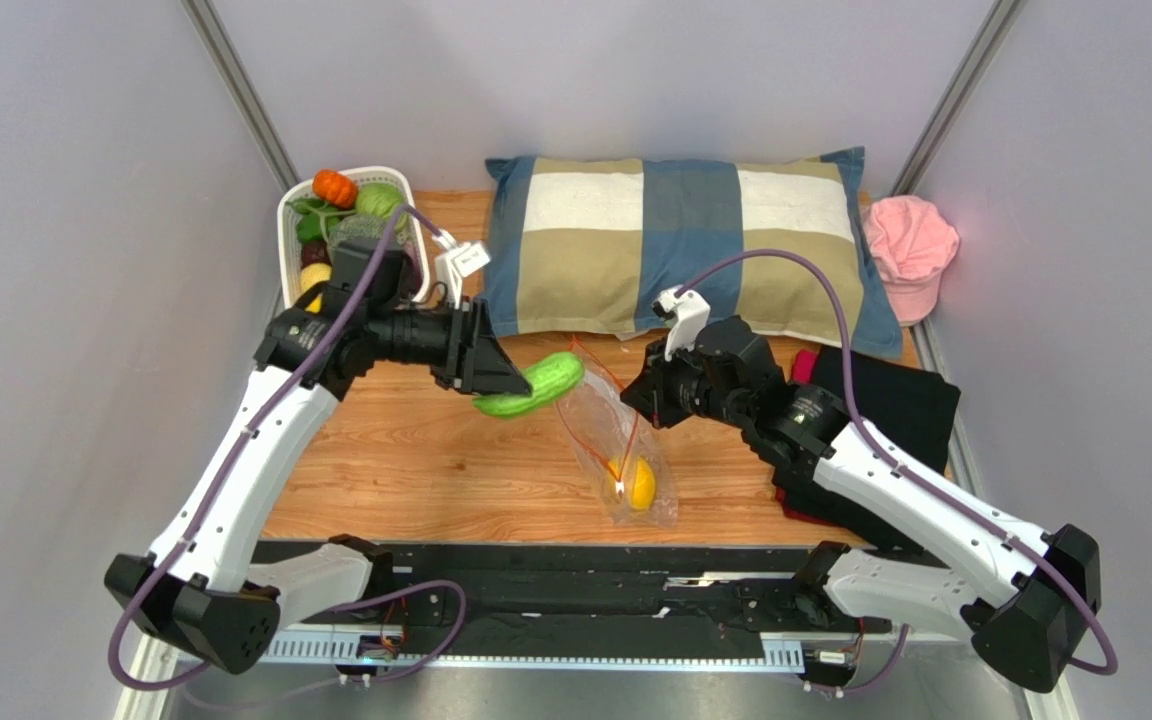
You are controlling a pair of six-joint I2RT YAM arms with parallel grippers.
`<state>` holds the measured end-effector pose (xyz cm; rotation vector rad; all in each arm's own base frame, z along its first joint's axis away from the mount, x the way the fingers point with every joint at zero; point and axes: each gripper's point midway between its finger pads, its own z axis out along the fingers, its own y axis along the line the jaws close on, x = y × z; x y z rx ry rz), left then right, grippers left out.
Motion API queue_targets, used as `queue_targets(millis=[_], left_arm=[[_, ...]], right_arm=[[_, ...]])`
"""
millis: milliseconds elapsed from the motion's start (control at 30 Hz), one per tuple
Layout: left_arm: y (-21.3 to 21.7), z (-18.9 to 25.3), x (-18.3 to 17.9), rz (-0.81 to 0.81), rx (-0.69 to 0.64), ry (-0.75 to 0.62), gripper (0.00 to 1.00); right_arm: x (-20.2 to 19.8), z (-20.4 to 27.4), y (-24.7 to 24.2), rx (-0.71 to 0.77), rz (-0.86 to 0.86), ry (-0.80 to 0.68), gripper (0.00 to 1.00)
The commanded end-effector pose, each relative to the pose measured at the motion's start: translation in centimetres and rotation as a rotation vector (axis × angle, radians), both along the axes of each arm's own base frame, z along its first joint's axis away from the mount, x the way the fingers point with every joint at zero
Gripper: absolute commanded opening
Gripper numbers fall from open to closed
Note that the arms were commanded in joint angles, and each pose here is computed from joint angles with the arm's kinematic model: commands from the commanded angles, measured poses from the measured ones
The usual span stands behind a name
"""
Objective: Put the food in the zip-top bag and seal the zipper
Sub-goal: Place the fake vegetable in the zipper food storage bag.
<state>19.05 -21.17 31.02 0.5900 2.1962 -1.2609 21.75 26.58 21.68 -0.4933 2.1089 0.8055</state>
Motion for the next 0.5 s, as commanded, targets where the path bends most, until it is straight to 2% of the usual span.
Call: queue_targets(millis=[0, 100, 300, 400, 467], left_arm=[[-2.4, 0.1, -3.9, -0.109, -0.087, 0.34, 0.0], [-2.9, -1.4, -3.9, -0.08, -0.051, 0.427, 0.0], [-2.2, -6.7, -1.7, 0.128, 0.117, 0.606, 0.0], [-1.1, -8.2, -0.2, 0.231, 0.23, 0.593, 0.0], [-0.9, -7.9, 0.8, 0.281, 0.257, 0.593, 0.0]], right_arm=[[0.9, 2.9, 0.2, 0.073, -0.041, -0.057, 0.0], [1.0, 3.8, 0.3, 0.09, -0.042, -0.075, 0.0], [1.0, 6.0, 0.1, 0.124, -0.052, -0.115, 0.0], [0.4, 7.0, 0.2, 0.133, -0.035, -0.138, 0.0], [-0.2, 7.2, 0.4, 0.134, -0.012, -0.144, 0.0]])
